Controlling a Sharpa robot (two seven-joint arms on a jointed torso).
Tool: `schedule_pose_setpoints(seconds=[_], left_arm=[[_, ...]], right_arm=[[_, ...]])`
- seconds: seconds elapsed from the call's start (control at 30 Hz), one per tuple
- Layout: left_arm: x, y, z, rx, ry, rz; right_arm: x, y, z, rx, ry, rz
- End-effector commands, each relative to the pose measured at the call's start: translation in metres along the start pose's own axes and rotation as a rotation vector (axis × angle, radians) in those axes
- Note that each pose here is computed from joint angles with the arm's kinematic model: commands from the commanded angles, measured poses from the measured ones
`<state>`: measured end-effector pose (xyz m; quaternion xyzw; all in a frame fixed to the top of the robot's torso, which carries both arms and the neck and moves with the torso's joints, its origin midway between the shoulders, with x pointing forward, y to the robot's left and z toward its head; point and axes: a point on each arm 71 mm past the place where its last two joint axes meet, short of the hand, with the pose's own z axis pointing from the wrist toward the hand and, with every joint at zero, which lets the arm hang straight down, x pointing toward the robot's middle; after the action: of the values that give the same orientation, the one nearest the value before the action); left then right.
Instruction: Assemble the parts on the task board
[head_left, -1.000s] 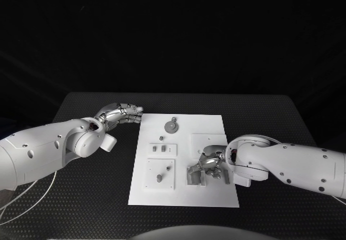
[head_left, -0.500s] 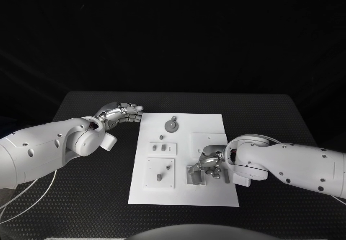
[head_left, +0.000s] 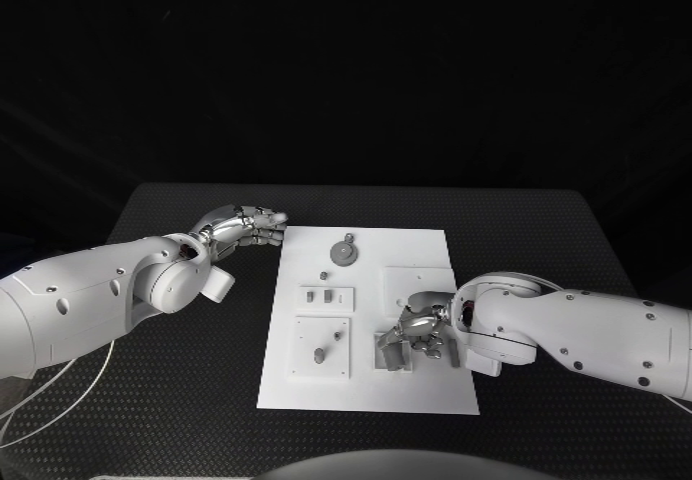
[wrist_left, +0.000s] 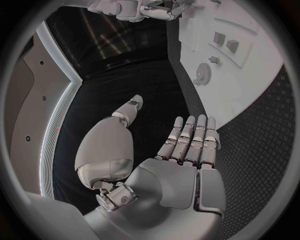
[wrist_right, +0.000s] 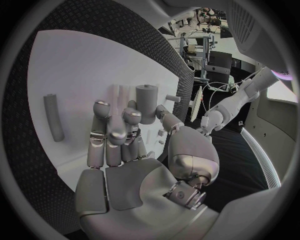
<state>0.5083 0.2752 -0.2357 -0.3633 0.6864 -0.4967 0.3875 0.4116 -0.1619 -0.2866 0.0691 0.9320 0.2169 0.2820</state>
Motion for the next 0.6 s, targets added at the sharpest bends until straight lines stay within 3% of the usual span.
schedule_pose_setpoints(seconds=[0.03,0.6], left_arm=[[0.0009,-0.0016,0.0002,0.009,0.006,-0.007],[0.0007,-0.0012,0.0001,0.005,0.009,-0.008]], right_arm=[[0.0013,0.0042,0.0007,-0.025,-0.007,0.005],[-0.0005,0.0045,-0.0002,-0.036,-0.038,0.024]])
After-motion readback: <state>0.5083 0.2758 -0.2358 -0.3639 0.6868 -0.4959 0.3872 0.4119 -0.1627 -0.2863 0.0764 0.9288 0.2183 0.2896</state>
